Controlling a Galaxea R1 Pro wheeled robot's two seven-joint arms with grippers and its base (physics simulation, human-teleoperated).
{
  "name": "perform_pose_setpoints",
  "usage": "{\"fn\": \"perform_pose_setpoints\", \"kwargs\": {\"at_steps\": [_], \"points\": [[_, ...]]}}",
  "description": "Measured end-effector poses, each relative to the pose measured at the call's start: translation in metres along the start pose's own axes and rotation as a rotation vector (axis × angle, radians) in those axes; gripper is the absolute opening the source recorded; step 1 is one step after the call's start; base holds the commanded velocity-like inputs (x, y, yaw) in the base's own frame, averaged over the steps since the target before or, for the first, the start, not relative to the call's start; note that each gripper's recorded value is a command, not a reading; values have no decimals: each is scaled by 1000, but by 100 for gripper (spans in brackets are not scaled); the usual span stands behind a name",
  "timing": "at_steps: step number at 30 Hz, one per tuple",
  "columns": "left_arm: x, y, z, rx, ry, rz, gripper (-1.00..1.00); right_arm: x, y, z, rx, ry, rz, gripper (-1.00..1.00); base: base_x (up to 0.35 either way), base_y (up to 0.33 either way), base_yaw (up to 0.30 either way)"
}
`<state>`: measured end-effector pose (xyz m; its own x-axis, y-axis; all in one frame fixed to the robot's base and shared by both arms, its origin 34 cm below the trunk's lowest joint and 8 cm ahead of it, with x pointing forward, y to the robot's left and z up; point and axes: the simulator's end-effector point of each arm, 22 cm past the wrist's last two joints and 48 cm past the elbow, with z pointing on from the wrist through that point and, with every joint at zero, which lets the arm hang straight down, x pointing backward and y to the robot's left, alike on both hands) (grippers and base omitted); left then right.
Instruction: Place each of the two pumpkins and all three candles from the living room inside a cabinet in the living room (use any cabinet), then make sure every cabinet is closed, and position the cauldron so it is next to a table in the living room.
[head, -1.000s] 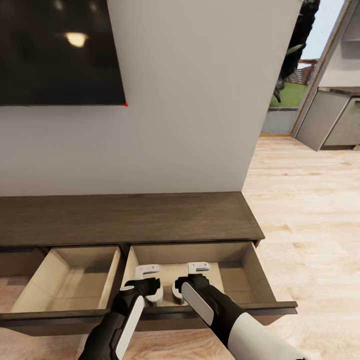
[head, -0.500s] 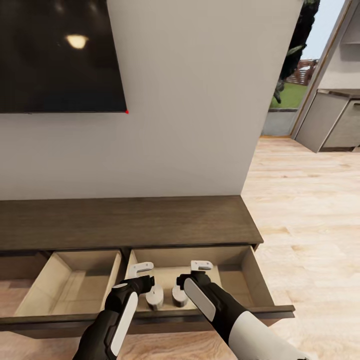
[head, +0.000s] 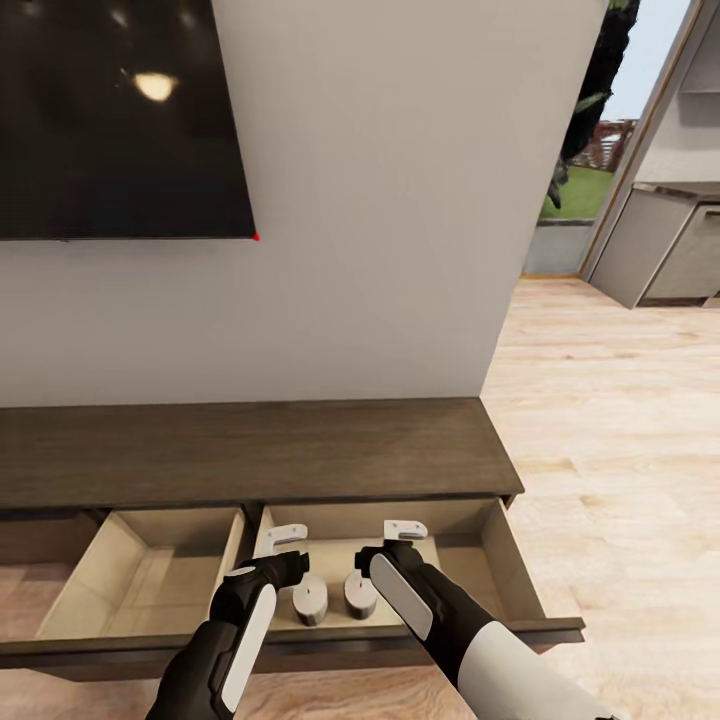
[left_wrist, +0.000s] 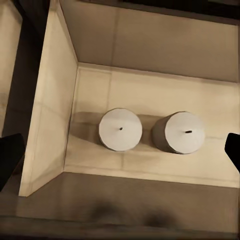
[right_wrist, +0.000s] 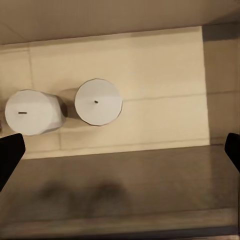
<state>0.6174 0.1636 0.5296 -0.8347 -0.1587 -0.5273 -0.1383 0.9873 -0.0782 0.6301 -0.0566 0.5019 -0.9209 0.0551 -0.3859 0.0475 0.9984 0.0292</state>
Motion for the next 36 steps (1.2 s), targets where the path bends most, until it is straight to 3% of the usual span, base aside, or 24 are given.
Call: {"fn": "perform_pose_setpoints", "kwargs": {"at_steps": [36], "points": [[-43,-7,-54,1,0,1,100,-34,2,-60,0,3,-1,100,0,0,0]]}}
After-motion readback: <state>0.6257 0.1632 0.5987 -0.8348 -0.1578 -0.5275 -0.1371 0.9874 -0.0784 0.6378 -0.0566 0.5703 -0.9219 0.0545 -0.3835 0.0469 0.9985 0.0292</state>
